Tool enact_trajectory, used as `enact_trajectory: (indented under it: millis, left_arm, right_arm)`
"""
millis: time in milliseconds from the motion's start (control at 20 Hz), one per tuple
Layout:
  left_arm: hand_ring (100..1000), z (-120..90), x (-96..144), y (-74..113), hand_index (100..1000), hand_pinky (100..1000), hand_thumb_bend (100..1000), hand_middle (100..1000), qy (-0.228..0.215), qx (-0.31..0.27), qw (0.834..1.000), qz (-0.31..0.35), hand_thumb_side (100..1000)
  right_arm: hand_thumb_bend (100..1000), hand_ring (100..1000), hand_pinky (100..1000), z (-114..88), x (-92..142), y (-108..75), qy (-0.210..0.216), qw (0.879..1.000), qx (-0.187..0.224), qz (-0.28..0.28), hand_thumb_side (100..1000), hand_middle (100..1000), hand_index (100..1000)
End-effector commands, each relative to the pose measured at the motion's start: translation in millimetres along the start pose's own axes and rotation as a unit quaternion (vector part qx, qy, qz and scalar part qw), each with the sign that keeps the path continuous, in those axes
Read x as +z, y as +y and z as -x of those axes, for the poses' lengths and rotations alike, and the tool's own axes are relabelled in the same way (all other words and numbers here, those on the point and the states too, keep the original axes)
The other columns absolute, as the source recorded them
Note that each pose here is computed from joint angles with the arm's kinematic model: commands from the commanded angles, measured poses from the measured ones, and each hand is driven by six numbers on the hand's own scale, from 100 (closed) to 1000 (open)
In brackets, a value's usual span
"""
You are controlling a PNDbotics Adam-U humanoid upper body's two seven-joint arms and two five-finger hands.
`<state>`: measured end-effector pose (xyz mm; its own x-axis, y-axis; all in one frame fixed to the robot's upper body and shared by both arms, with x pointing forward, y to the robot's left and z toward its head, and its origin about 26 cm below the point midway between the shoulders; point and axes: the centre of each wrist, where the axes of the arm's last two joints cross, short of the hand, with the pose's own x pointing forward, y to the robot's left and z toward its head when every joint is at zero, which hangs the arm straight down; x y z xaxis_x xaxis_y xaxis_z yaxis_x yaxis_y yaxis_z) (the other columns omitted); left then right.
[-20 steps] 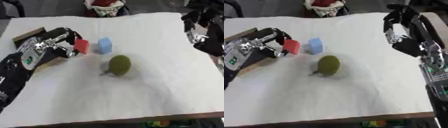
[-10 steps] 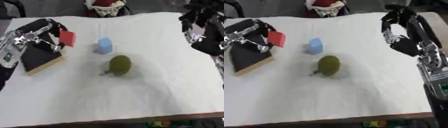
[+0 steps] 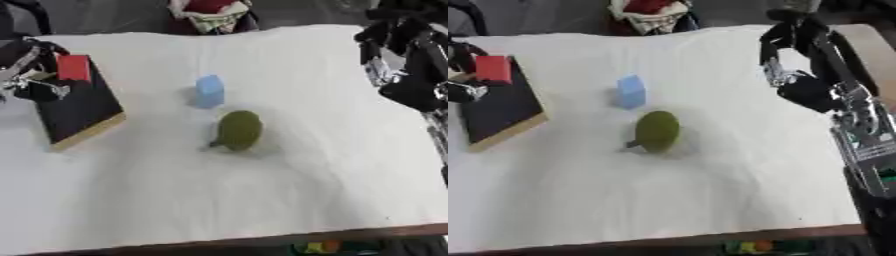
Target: Pick up objects on the table and place them in the box.
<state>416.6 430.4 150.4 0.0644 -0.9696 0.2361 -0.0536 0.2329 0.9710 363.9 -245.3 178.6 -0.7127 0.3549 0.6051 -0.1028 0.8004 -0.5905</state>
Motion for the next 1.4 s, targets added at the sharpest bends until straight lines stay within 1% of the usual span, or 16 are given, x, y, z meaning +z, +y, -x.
enact_trajectory:
  millis: [50, 250, 300, 350, 400, 450, 500, 550, 650, 700, 800, 1000, 1100, 1150, 1250, 1400]
  left_arm:
    - [587, 15, -4, 11.7, 667, 617, 224, 499, 0.044, -0.004, 0.998, -0.042, 108]
    - [621, 19, -9, 3.4, 732, 633, 251, 566, 0.064, -0.01, 0.996, -0.058, 109]
    - [650, 20, -9, 0.3, 787, 649, 267, 616, 0.067, -0.012, 0.996, -0.056, 130]
    - [664, 21, -10, -2.7, 809, 656, 279, 640, 0.068, -0.012, 0.996, -0.053, 156]
    - [684, 21, -9, -5.5, 836, 666, 313, 676, 0.068, -0.013, 0.996, -0.049, 245]
    - [690, 22, -9, -7.7, 846, 670, 323, 689, 0.066, -0.013, 0.997, -0.046, 268]
    - [723, 22, -9, -9.4, 877, 692, 389, 741, 0.062, -0.013, 0.997, -0.044, 371]
    - [749, 22, -8, -9.9, 901, 713, 439, 776, 0.058, -0.015, 0.997, -0.044, 443]
    - [782, 23, -7, -9.4, 925, 742, 474, 823, 0.05, -0.019, 0.997, -0.05, 500]
    - [815, 23, -6, -8.6, 938, 772, 502, 863, 0.046, -0.02, 0.997, -0.054, 532]
    - [822, 23, -3, -4.4, 939, 774, 491, 870, 0.034, -0.02, 0.997, -0.069, 537]
    - [795, 19, 7, 12.5, 906, 735, 417, 822, 0.0, 0.009, 0.994, -0.113, 510]
    - [779, 12, 14, 21.9, 890, 711, 345, 795, -0.026, 0.033, 0.99, -0.134, 490]
    - [759, 9, 19, 25.7, 873, 686, 292, 771, -0.036, 0.045, 0.988, -0.142, 478]
    - [751, 0, 28, 30.7, 863, 673, 265, 758, -0.062, 0.077, 0.983, -0.152, 475]
    - [739, -13, 43, 31.4, 855, 652, 231, 745, -0.092, 0.118, 0.977, -0.154, 474]
  right_arm:
    - [100, 742, 729, -4, -3, -8.3, -0.009, 1.0, 0.011, 0.003, 424, 610, 860]
    - [100, 742, 729, -4, -3, -7.4, -0.009, 1.0, 0.009, 0.002, 424, 610, 861]
    - [100, 742, 729, -3, -3, -7.4, -0.009, 1.0, 0.009, 0.002, 424, 609, 861]
    - [100, 742, 729, -3, -3, -7.5, -0.009, 1.0, 0.009, 0.002, 424, 609, 861]
    - [100, 742, 729, -3, -3, -7.6, -0.008, 1.0, 0.009, 0.002, 424, 609, 861]
    - [100, 742, 729, -3, -3, -7.6, -0.008, 1.0, 0.01, 0.002, 424, 609, 861]
    - [100, 742, 729, -3, -3, -7.6, -0.009, 1.0, 0.01, 0.002, 424, 609, 861]
    - [100, 742, 729, -3, -3, -7.7, -0.009, 1.0, 0.01, 0.002, 424, 609, 861]
    - [100, 742, 729, -3, -3, -8.3, -0.009, 1.0, 0.011, 0.002, 423, 609, 861]
    - [100, 742, 730, -3, -3, -8.8, -0.009, 1.0, 0.012, 0.002, 423, 609, 862]
    - [100, 743, 731, -4, -5, -10.8, -0.011, 1.0, 0.017, 0.001, 422, 609, 861]
    - [100, 743, 732, -4, -17, -17.9, -0.014, 0.999, 0.036, -0.008, 414, 612, 864]
    - [100, 743, 734, -4, -28, -22.6, -0.017, 0.998, 0.05, -0.019, 392, 613, 865]
    - [100, 744, 734, -3, -33, -24.4, -0.016, 0.998, 0.055, -0.027, 369, 614, 866]
    - [100, 746, 737, 1, -45, -28.0, -0.012, 0.997, 0.067, -0.044, 330, 618, 867]
    - [100, 750, 741, 8, -63, -29.2, -0.008, 0.994, 0.084, -0.076, 299, 623, 870]
